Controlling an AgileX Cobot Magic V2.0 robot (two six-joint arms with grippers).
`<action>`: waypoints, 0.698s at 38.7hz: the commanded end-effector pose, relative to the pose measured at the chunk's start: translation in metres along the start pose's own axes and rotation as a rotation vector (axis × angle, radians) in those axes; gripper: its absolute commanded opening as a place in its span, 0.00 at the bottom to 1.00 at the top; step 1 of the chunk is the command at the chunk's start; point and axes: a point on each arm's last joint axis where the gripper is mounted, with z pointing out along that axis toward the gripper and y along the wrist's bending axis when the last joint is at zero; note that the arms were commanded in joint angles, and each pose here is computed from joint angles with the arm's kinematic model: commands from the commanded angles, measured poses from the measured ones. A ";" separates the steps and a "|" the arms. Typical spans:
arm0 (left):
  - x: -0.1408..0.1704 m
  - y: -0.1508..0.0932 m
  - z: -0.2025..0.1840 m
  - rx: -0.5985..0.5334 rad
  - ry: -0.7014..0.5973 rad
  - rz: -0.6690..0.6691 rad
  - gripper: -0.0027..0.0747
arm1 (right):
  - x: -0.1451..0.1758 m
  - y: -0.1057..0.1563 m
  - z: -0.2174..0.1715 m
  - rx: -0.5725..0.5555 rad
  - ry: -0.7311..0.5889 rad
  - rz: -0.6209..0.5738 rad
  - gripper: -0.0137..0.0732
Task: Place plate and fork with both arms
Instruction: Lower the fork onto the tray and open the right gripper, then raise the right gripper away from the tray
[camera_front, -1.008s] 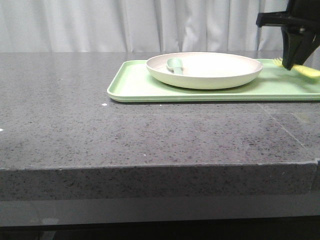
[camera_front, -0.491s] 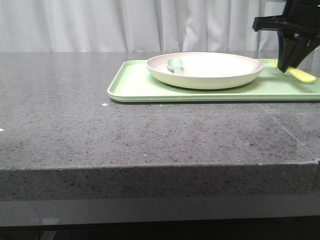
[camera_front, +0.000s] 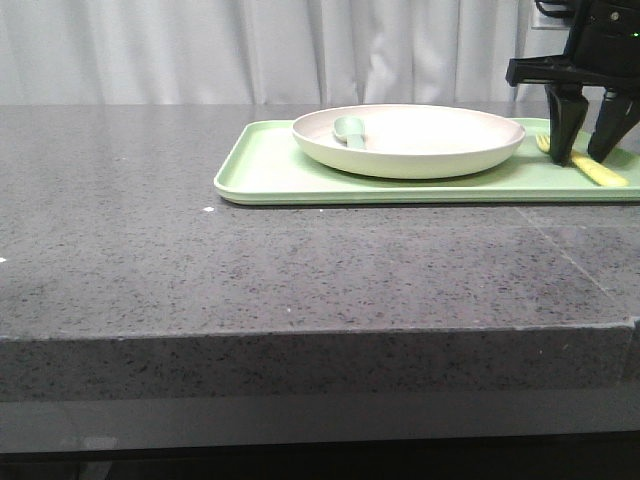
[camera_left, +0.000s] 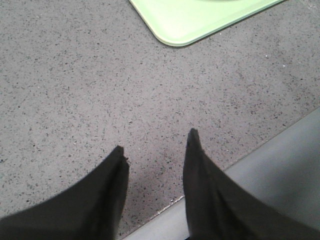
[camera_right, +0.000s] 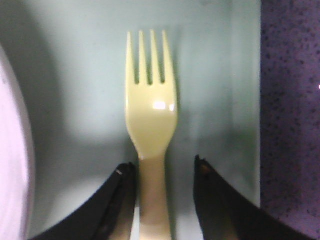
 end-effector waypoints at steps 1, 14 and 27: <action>-0.011 0.000 -0.006 -0.005 -0.091 -0.012 0.37 | -0.005 0.001 -0.046 -0.023 -0.125 -0.010 0.60; -0.011 0.000 -0.006 -0.005 -0.091 -0.012 0.37 | 0.018 0.013 -0.131 -0.059 -0.295 -0.071 0.60; -0.011 0.000 -0.006 -0.005 -0.091 -0.012 0.37 | 0.113 0.028 -0.206 -0.128 -0.452 -0.228 0.60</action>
